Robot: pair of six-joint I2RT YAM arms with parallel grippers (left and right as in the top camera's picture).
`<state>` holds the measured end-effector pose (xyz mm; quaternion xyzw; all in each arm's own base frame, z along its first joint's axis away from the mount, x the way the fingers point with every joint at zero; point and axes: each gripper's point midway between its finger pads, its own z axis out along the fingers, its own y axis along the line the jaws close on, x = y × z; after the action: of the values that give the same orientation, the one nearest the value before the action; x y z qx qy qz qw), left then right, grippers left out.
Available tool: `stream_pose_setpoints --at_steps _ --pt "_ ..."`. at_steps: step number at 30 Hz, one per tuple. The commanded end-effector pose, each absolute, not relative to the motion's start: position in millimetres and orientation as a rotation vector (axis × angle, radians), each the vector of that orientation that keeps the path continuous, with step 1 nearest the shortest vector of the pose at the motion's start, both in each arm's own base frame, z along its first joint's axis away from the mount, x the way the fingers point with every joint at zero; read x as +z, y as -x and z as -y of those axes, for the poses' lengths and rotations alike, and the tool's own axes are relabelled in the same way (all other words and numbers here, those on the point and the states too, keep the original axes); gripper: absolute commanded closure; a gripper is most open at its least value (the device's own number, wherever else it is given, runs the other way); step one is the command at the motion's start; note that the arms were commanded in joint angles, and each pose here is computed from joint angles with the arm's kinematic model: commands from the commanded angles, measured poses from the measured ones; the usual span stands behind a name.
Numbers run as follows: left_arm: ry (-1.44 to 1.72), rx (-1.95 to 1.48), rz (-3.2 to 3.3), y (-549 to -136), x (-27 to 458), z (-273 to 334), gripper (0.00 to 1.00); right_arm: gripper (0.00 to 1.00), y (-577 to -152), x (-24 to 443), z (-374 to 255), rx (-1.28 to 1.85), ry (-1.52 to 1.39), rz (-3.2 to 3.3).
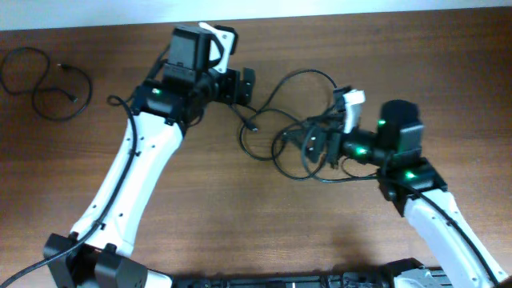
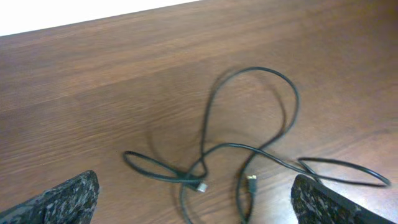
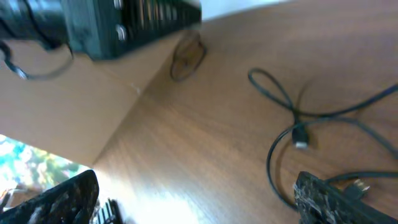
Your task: Untangle cables
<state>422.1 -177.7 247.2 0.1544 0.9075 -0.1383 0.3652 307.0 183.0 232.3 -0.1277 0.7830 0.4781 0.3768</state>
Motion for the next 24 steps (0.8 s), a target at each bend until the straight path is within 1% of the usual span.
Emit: stream_pose_setpoints --at_steps 1,7,11,17,24 --pt "-0.457 -0.37 -2.301 -410.4 259.2 195.5 0.01 0.01 -311.8 236.3 -155.3 1.25 0.267 -1.992" --pt "-0.518 -0.394 -2.304 -398.1 257.2 215.6 0.01 0.01 -316.1 237.2 -105.3 1.284 0.128 -1.983" --pt "-0.493 -0.421 -2.316 -394.5 256.8 221.9 0.01 0.01 -318.6 218.2 -85.9 1.249 -0.033 -2.062" --pt "-0.502 -0.456 -2.344 -386.1 251.1 229.8 0.01 0.01 -317.4 204.4 -83.2 1.239 -0.107 -2.121" --pt "-0.581 -0.543 -2.341 -373.3 248.3 254.5 0.01 0.01 -308.1 193.2 -85.2 1.274 -0.171 -2.185"
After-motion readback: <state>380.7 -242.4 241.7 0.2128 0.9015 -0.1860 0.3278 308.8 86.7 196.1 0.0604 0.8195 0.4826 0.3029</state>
